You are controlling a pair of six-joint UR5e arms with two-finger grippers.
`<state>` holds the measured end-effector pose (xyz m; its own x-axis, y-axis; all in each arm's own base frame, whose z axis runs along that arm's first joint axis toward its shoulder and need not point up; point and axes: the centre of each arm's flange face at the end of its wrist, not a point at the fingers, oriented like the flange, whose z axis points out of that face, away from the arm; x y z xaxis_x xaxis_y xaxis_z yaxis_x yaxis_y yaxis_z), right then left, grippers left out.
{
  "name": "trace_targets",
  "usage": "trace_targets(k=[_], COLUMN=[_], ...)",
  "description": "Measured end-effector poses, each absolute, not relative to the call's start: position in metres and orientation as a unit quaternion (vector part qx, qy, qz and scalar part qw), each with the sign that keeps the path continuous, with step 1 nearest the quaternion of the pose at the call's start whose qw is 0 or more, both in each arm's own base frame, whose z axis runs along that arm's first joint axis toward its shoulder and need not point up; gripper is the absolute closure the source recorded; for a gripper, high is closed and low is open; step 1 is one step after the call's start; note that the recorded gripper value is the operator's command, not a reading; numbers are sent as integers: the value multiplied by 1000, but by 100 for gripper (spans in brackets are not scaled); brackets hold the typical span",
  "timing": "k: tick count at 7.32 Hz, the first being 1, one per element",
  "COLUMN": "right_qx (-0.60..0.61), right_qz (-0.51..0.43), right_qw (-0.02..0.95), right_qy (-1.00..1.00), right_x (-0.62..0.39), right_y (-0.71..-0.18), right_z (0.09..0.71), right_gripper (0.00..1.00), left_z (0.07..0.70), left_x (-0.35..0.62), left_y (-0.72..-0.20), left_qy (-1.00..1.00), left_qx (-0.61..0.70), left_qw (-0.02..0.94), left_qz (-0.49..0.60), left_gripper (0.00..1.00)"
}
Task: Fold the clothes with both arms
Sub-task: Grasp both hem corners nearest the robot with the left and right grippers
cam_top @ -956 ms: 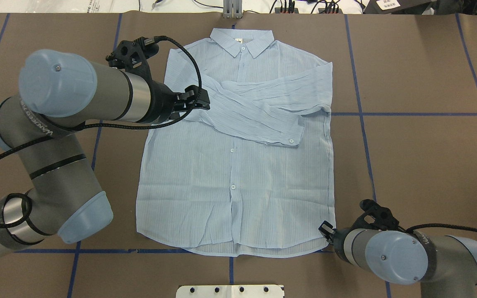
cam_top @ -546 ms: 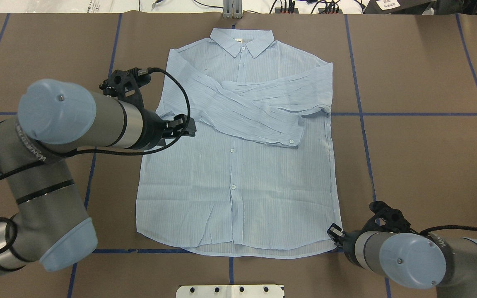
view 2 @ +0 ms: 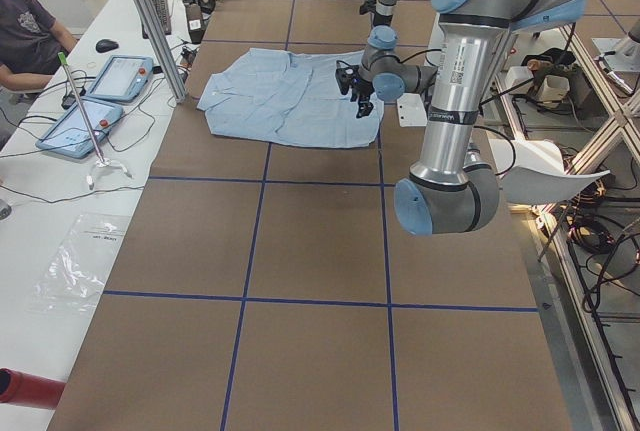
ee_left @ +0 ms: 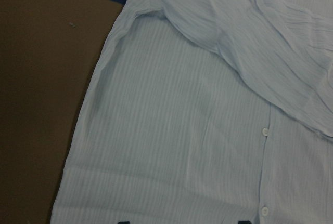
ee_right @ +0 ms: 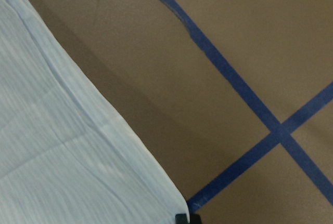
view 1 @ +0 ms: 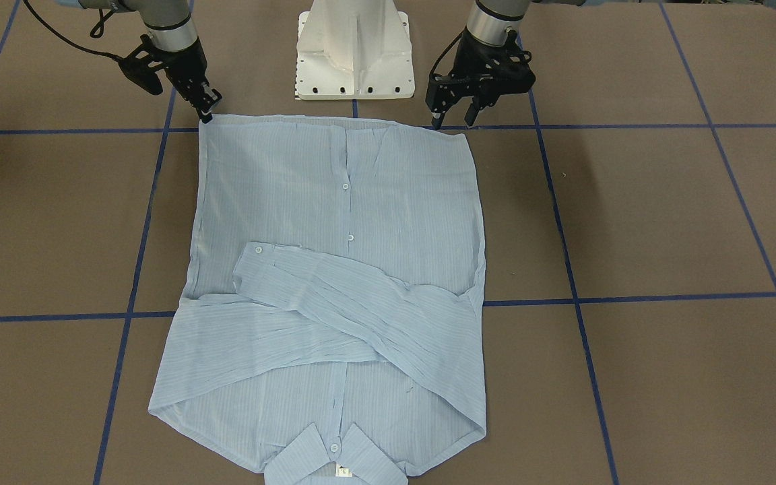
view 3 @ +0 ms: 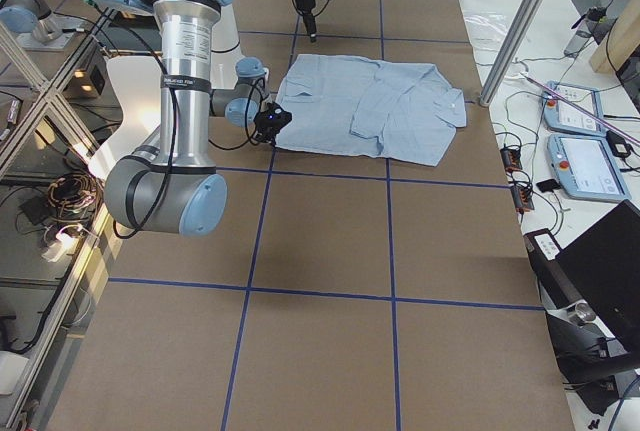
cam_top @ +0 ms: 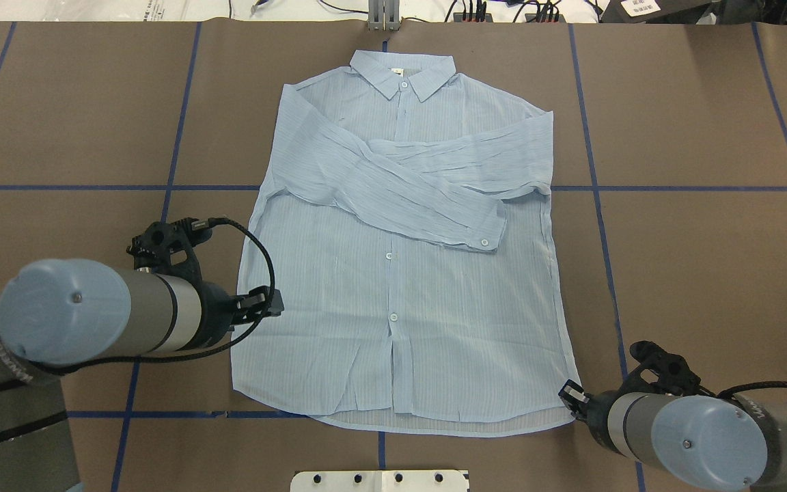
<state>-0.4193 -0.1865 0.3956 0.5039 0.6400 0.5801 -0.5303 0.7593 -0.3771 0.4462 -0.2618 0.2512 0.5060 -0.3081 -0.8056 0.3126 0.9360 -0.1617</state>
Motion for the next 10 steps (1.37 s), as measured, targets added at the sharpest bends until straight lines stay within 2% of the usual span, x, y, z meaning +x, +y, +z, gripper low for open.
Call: trace_targets(k=[3, 8, 10], right_qx=[-73, -69, -69], right_qz=[338, 337, 337], right_qw=[867, 870, 870], right_qy=[-359, -355, -355], right_x=[-415, -410, -410], right_y=[-185, -183, -183], right_z=[402, 406, 406], right_gripper=[100, 100, 100], left_z=[268, 297, 301], left_x=[469, 500, 509], left_y=[-225, -221, -220], left_qy=[417, 379, 374], left_qx=[-16, -15, -15], left_qw=[888, 905, 907], left_qz=[-191, -193, -192], left_gripper=[34, 44, 45])
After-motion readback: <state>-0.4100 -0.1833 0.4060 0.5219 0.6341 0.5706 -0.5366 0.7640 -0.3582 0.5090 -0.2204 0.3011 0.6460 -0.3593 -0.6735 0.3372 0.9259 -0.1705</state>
